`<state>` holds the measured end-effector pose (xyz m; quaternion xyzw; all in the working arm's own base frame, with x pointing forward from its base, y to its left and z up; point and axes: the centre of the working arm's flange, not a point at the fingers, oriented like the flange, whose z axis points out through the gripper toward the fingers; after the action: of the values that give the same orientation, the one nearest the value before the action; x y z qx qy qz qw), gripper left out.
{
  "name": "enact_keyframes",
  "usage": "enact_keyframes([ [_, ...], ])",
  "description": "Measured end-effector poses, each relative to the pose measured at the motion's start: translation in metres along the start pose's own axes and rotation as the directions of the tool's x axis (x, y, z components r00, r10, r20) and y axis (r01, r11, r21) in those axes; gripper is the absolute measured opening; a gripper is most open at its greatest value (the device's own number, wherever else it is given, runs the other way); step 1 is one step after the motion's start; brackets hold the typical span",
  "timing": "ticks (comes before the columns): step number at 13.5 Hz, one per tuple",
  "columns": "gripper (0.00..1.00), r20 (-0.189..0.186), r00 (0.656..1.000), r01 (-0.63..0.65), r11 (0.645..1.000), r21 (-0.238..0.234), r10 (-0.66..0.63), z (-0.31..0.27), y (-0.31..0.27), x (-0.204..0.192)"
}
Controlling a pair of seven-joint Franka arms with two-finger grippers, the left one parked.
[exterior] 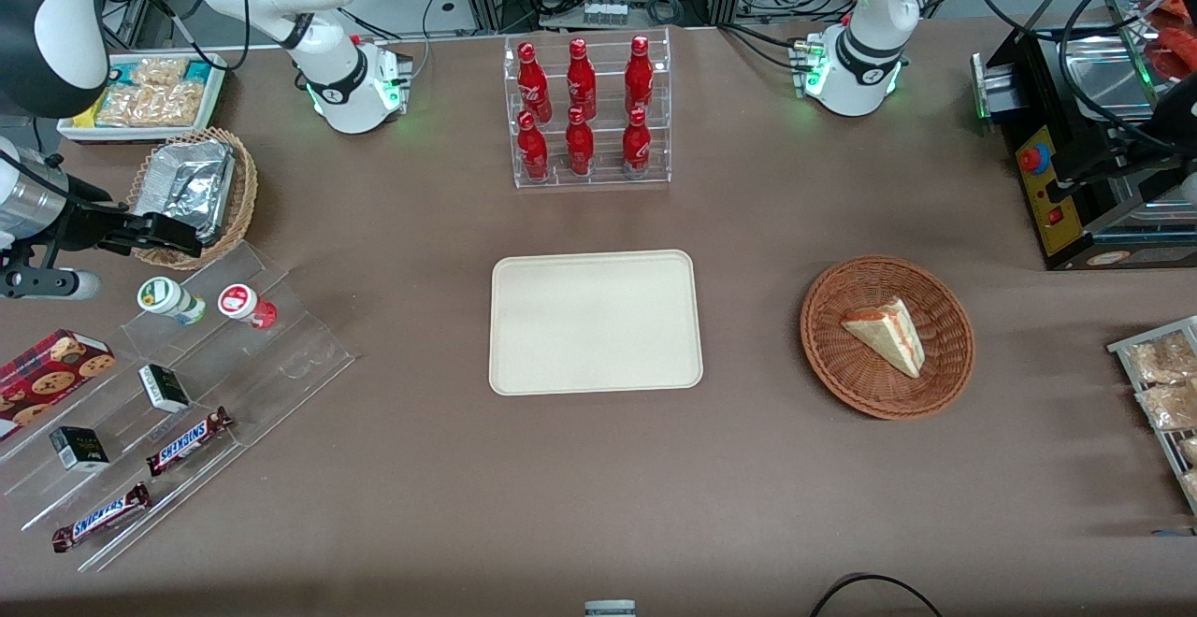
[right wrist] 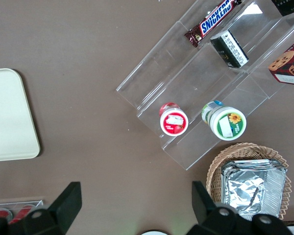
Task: Place green gum on tray
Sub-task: 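Move the right gripper down over the green-and-white gum tub on the display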
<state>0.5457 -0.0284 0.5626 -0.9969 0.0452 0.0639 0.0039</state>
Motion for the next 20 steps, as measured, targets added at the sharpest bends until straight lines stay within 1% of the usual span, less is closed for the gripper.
enact_keyframes([
  [2, 1.0, -0.009, 1.0, 0.001, 1.0, 0.0, -0.001, -0.004, -0.001, 0.0],
  [4, 1.0, -0.004, 1.0, 0.0, 1.0, 0.0, 0.0, -0.002, -0.001, 0.001],
  [5, 1.0, 0.001, 1.0, -0.004, 1.0, 0.0, 0.004, 0.003, 0.0, 0.002],
  [7, 1.0, -0.003, 1.0, 0.0, 1.0, 0.003, 0.0, 0.021, 0.011, 0.006],
  [8, 1.0, -0.014, 0.999, 0.029, 1.0, 0.008, -0.029, 0.035, 0.022, 0.009],
  [10, 1.0, -0.047, 0.993, 0.113, 0.994, 0.013, -0.112, 0.06, 0.05, 0.01],
  [12, 1.0, -0.087, 0.971, 0.223, 0.975, 0.002, -0.222, 0.076, 0.076, 0.007],
  [14, 1.0, -0.109, 0.941, 0.322, 0.947, -0.015, -0.322, 0.091, 0.093, 0.003],
  [16, 1.0, -0.115, 0.915, 0.385, 0.922, -0.026, -0.386, 0.105, 0.101, 0.0],
  [20, 1.0, -0.114, 0.872, 0.474, 0.879, -0.039, -0.476, 0.116, 0.105, -0.002],
])
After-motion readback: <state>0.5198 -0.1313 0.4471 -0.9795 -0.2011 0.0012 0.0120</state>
